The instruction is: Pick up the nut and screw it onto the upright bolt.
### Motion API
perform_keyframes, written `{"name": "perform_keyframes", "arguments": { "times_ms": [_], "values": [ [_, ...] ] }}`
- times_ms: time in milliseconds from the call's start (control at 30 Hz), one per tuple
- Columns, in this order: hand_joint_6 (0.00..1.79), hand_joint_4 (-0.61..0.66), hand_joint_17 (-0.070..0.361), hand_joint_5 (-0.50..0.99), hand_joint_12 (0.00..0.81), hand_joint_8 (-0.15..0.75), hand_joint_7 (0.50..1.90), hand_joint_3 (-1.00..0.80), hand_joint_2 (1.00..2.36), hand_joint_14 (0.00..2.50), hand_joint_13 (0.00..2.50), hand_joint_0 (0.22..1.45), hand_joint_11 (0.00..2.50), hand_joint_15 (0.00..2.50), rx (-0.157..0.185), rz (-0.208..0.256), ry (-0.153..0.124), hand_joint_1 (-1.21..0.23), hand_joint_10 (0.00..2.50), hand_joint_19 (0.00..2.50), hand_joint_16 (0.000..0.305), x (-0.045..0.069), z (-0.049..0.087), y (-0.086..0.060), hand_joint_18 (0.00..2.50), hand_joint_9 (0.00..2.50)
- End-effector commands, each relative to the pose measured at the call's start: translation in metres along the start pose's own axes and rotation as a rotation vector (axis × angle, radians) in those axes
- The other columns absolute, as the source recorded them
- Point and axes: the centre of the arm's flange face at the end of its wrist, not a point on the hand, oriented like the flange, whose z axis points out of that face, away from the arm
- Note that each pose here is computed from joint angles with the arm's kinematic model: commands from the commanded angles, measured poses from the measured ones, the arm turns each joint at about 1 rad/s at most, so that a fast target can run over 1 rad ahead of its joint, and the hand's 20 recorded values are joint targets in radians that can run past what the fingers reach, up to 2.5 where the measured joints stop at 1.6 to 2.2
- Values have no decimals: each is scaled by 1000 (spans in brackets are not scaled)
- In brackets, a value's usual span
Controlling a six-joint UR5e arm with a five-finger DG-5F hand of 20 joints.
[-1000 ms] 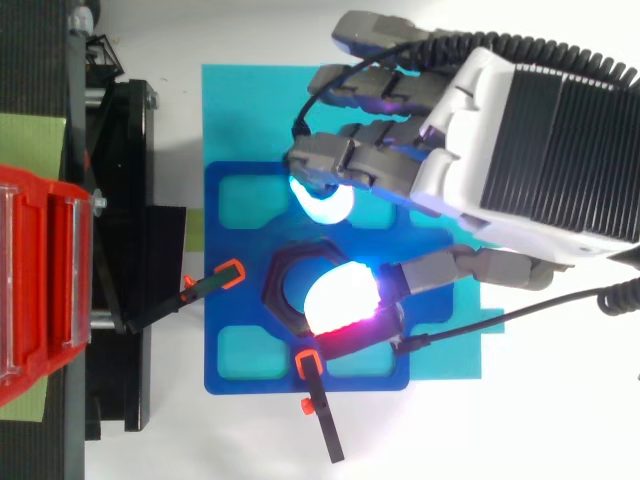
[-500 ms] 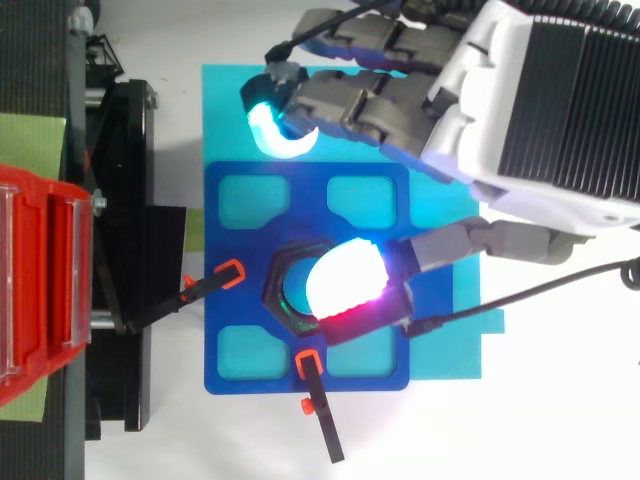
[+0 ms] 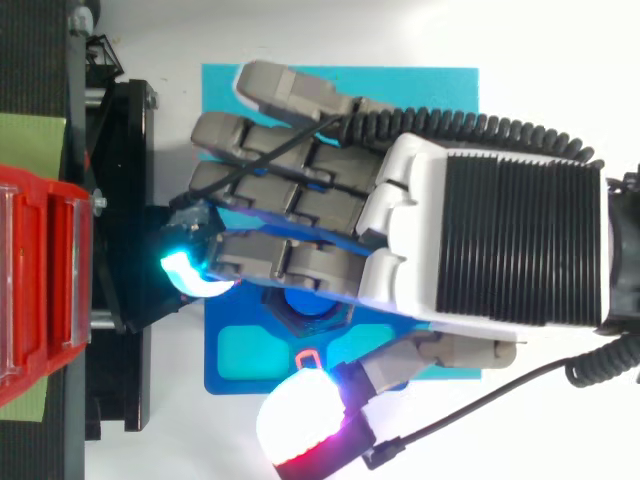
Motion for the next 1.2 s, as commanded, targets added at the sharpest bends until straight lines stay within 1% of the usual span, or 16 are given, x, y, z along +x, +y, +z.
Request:
{"name": "perform_keyframes", "arguments": {
  "times_ms": [0, 67, 133, 200, 233, 333, 400, 433, 467, 533, 633, 700, 933, 1033, 1067, 1167],
  "values": [
    [501, 145, 125, -184, 339, 207, 635, -500, 1000, 0, 83, 475, 0, 0, -1, 12, 7, -22, 0, 0, 56, 3, 0, 2, 0, 361],
    [502, 151, 125, -180, 338, 211, 655, -500, 1000, 0, 82, 476, 0, 0, 2, 10, 14, -21, 0, 0, 56, 3, -1, 1, 0, 362],
    [502, 152, 125, -176, 340, 216, 677, -500, 1000, 0, 87, 478, 0, 0, 5, 6, 32, -20, 0, 0, 55, 5, -3, 0, 0, 368],
    [503, 162, 125, -169, 340, 219, 745, -500, 1000, 0, 93, 478, 0, 0, 9, 4, 43, -21, 0, 0, 56, 7, -4, -2, 0, 372],
    [503, 173, 125, -164, 342, 222, 776, -500, 1000, 0, 97, 478, 0, 0, 7, 4, 42, -21, 0, 0, 56, 5, -4, -1, 0, 375],
    [503, 192, 125, -155, 345, 233, 850, -500, 1000, 0, 110, 479, 0, 0, 10, 3, 46, -22, 0, 0, 56, 6, -5, -3, 0, 394],
    [503, 198, 124, -149, 345, 237, 883, -500, 1000, 0, 118, 482, 0, 0, 3, -11, 50, -24, 0, 0, 55, 6, -5, 0, 0, 402],
    [503, 195, 123, -146, 345, 237, 895, -500, 1000, 0, 126, 484, 0, 0, 6, -17, 53, -26, 0, 0, 55, 7, -5, -1, 0, 404],
    [504, 200, 123, -146, 344, 239, 904, -500, 1000, 0, 130, 484, 0, 0, 6, -38, 57, -28, 0, 0, 55, 7, -5, 0, 0, 412],
    [504, 203, 121, -141, 344, 242, 922, -500, 1000, 0, 136, 487, 0, 0, 5, -53, 77, -32, 0, 0, 54, 8, -8, -1, 0, 419],
    [504, 213, 119, -137, 341, 245, 955, -500, 1000, 0, 146, 490, 0, 0, 14, -55, 83, -36, 0, 0, 53, 8, -8, -8, 0, 429],
    [504, 217, 117, -133, 340, 249, 973, -500, 1000, 0, 151, 491, 0, 0, 14, -55, 86, -40, 0, 0, 52, 8, -9, -8, 0, 440],
    [504, 210, 111, -118, 336, 251, 1074, -500, 1000, 0, 171, 496, 0, 0, 27, -55, 84, -58, 0, 0, 49, 6, -9, -17, 0, 453],
    [504, 209, 110, -108, 335, 253, 1140, -500, 1000, 0, 182, 497, 0, 0, 32, -58, 88, -69, 0, 0, 49, 5, -9, -21, 0, 469],
    [504, 205, 108, -103, 333, 255, 1171, -500, 1000, 0, 190, 498, 0, 0, 39, -59, 92, -77, 0, 0, 48, 5, -10, -26, 0, 479],
    [503, 203, 107, -86, 330, 257, 1246, -500, 1000, 0, 207, 499, 0, 0, 44, -60, 94, -98, 0, 0, 47, 4, -10, -29, 0, 499]
  ]
}}
